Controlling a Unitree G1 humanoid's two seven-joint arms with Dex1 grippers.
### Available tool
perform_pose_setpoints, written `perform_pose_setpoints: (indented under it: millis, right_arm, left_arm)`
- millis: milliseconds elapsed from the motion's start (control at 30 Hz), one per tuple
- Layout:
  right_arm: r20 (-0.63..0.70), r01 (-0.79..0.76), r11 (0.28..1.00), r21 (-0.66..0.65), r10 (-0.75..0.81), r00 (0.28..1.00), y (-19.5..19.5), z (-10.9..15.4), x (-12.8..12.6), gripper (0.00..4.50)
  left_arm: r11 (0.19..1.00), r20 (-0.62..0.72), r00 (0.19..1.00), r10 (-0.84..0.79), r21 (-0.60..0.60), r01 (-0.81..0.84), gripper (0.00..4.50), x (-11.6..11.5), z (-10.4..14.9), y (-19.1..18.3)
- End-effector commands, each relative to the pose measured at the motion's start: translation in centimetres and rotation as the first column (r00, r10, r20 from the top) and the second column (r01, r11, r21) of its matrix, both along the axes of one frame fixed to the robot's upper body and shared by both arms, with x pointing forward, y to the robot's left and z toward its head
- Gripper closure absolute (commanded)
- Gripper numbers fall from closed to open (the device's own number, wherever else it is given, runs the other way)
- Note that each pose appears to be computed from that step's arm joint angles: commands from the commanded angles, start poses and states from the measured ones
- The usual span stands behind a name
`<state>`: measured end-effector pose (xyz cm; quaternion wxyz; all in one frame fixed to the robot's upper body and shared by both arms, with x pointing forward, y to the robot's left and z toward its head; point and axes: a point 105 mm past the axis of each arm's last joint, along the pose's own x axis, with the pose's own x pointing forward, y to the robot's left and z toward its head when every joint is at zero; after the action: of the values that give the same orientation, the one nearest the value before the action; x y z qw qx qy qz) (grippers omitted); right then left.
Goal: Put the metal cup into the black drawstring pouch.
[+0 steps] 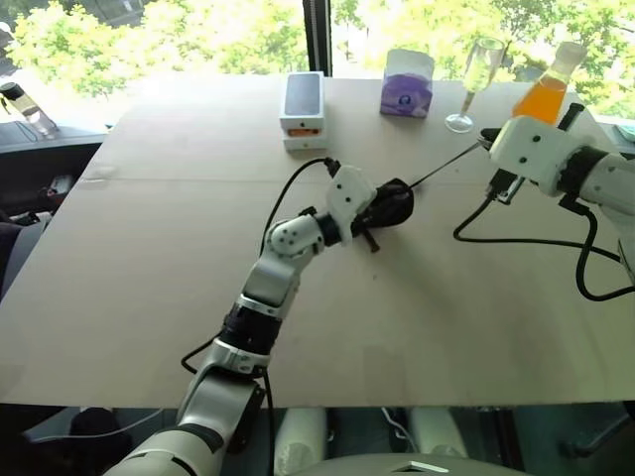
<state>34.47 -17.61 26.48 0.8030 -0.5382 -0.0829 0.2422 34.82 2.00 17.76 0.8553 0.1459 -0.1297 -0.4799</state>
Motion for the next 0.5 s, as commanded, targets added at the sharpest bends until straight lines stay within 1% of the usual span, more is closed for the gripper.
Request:
perform_pose_setpoints:
  millis: [33,167,267,367,467,500]
  right_arm:
    - [0.159,0.197,0.98,-0.011,-0.192,0.968,-5.9,3.8,-0.1,4.5]
    - [0.17,0.249,0.968,-0.031,-0.24,0.956,-7.8,3.6,-0.4,4.5]
    - [0.153,0.28,0.96,-0.018,-0.274,0.949,-9.0,3.0,-0.8,4.5]
    - [0.085,0.247,0.963,0.112,-0.257,0.963,-8.2,2.2,-1.1,4.5]
    - [-0.043,0.187,0.962,0.196,-0.183,0.982,-6.3,-0.3,-1.9,4.5]
    - [-0.103,0.159,0.947,0.278,-0.135,0.985,-5.2,-1.1,-2.3,4.5]
  left_arm:
    - [0.996,-0.067,0.997,0.035,0.088,-0.029,4.43,-0.1,-3.0,1.8]
    - [0.992,-0.081,0.996,0.046,0.119,-0.036,4.43,-0.2,-3.9,2.3]
    - [0.989,-0.07,0.996,0.051,0.143,-0.04,4.43,-0.1,-4.3,2.4]
    - [0.994,-0.073,0.996,0.042,0.106,-0.034,4.43,0.0,-3.6,2.2]
    - [0.995,-0.071,0.997,0.016,0.099,-0.009,4.43,-0.2,-3.4,1.8]
    - [0.997,-0.079,0.997,0.003,0.083,0.004,4.43,-0.4,-3.2,1.7]
